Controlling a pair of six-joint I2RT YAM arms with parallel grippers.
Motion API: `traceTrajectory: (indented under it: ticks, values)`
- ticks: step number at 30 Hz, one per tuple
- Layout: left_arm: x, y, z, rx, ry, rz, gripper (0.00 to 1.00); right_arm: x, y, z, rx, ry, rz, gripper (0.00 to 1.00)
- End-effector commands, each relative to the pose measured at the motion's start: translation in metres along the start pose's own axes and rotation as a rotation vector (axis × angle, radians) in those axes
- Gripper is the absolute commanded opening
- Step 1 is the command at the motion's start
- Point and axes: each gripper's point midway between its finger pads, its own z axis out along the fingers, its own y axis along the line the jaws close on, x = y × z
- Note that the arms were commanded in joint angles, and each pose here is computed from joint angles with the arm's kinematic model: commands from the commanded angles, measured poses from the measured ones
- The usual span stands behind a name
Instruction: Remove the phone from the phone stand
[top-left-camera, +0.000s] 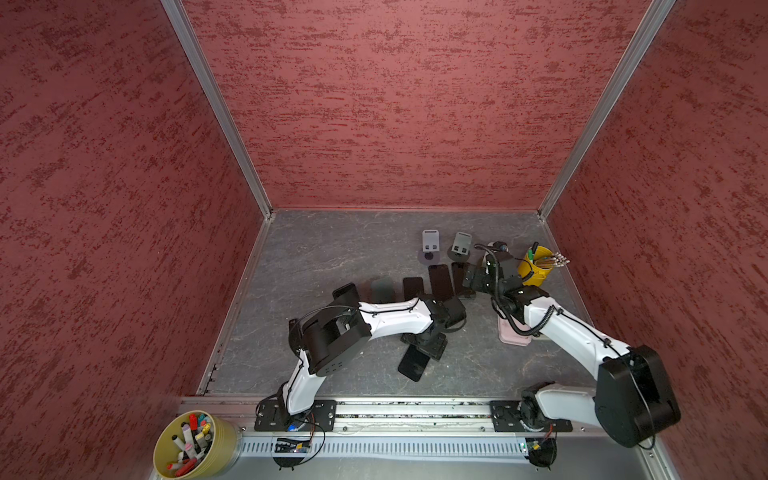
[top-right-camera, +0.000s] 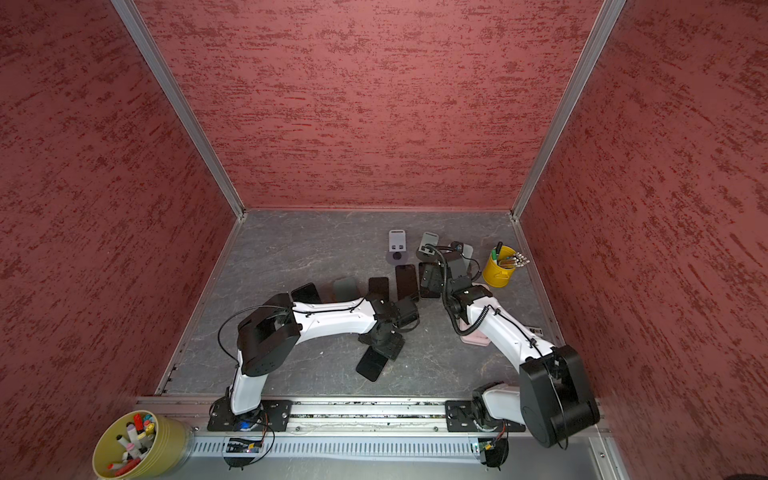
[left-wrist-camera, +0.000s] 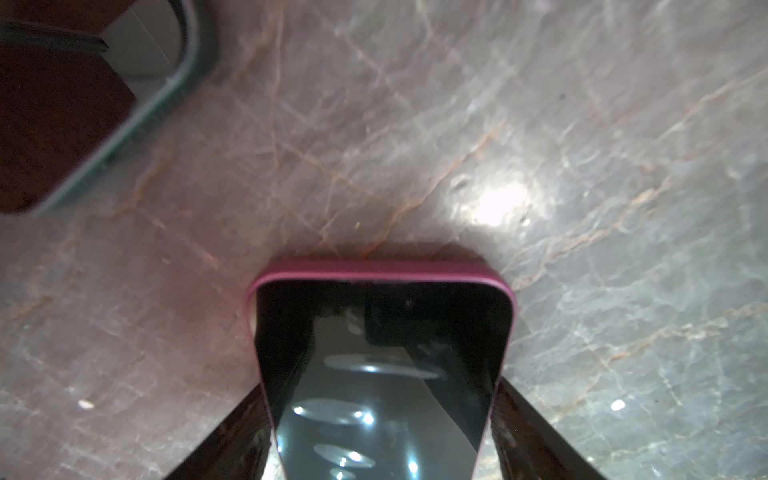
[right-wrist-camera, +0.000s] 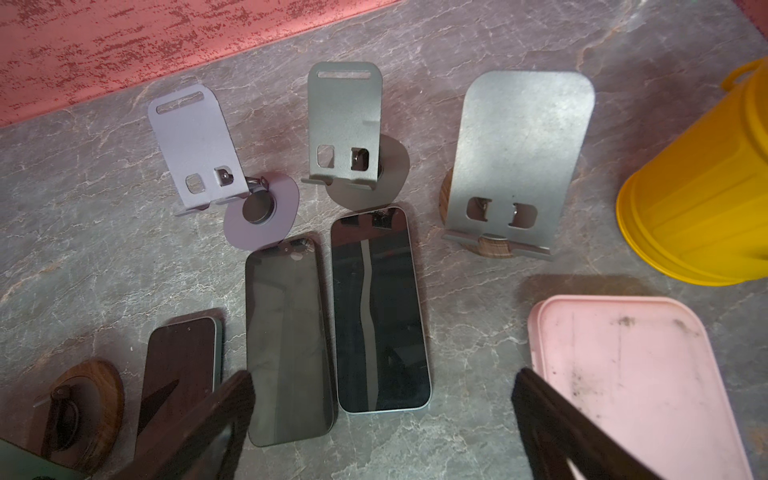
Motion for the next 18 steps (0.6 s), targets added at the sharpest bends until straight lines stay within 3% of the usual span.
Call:
traceTrajectory:
  ticks: [1, 18]
  values:
    - [-0.012, 0.0, -0.009, -0.006, -0.081, -0.002, 0.8, -0.012, -0.003, -0.005, 0.011, -0.03, 0.019, 0.99]
    - [-0.027, 0.043, -0.073, -0.072, -0.334, -0.111, 0.83, -0.014, 0.007, 0.003, -0.014, 0.002, 0.036, 0.99]
